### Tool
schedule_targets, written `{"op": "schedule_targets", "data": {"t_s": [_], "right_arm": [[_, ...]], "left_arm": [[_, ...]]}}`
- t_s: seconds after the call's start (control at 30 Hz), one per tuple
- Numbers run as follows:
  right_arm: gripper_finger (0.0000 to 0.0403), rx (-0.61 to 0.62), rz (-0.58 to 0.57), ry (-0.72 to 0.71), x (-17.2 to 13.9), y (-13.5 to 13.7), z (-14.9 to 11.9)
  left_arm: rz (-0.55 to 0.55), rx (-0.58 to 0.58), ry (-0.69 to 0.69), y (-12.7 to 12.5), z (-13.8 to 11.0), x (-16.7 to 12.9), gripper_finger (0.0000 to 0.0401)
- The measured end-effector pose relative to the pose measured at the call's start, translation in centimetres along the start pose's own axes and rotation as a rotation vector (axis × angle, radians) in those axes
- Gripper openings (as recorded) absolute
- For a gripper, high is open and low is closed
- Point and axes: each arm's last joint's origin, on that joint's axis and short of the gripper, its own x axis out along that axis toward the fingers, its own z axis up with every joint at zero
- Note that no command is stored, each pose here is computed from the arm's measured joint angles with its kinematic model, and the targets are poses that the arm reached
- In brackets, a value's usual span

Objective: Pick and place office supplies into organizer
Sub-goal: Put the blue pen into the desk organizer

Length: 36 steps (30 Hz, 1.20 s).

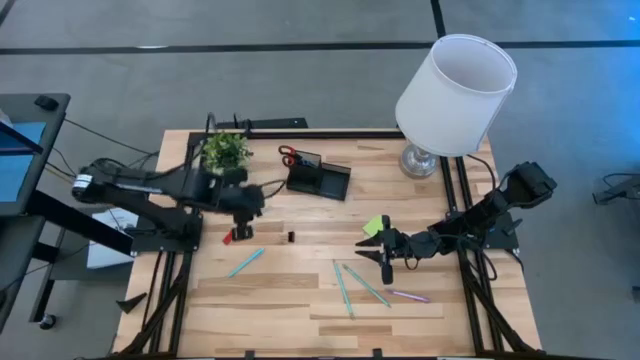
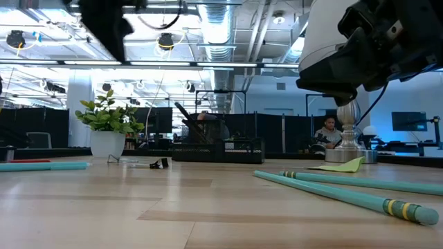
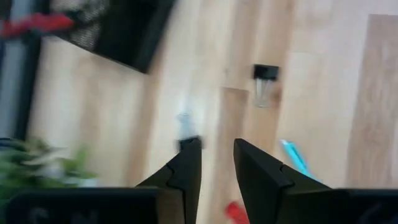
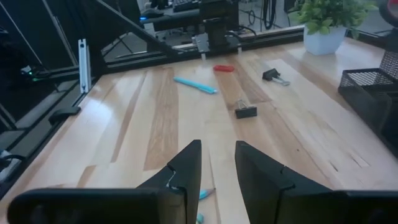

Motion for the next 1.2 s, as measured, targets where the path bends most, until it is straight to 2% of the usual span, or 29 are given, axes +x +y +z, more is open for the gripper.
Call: {"op": "schedule_targets", "data": {"t_s": [0.17,0.3,0.6,0.87,0.97,1.2], "right_arm": [[0.0093,0.001,-0.009,-0.001,0.1,-0.2,0.0],[0.0093,0.006,-0.033,-0.003,0.3,-0.7,0.2],[0.0093,-0.011,-0.091,0.052,1.2,-1.9,-1.0],[0.0093,0.025,-0.123,0.044,2.4,-2.8,-2.4],[0.0093,0.029,-0.126,0.037,2.7,-2.9,-2.6],[0.0093,0.025,-0.13,0.049,2.8,-3.0,-2.9]], "left_arm": [[-0.042,-0.097,-0.05,-1.0,-3.5,2.5,0.0091],[-0.097,-0.183,-0.011,-1.5,-5.0,3.9,0.0091],[-0.173,-0.293,0.072,-2.6,-5.4,5.0,0.0091],[-0.148,-0.272,0.058,-4.2,-4.5,6.8,0.0091],[-0.139,-0.222,0.058,-5.0,-4.1,7.9,0.0091],[-0.027,-0.137,0.094,-7.2,-4.6,10.1,0.0091]]}}
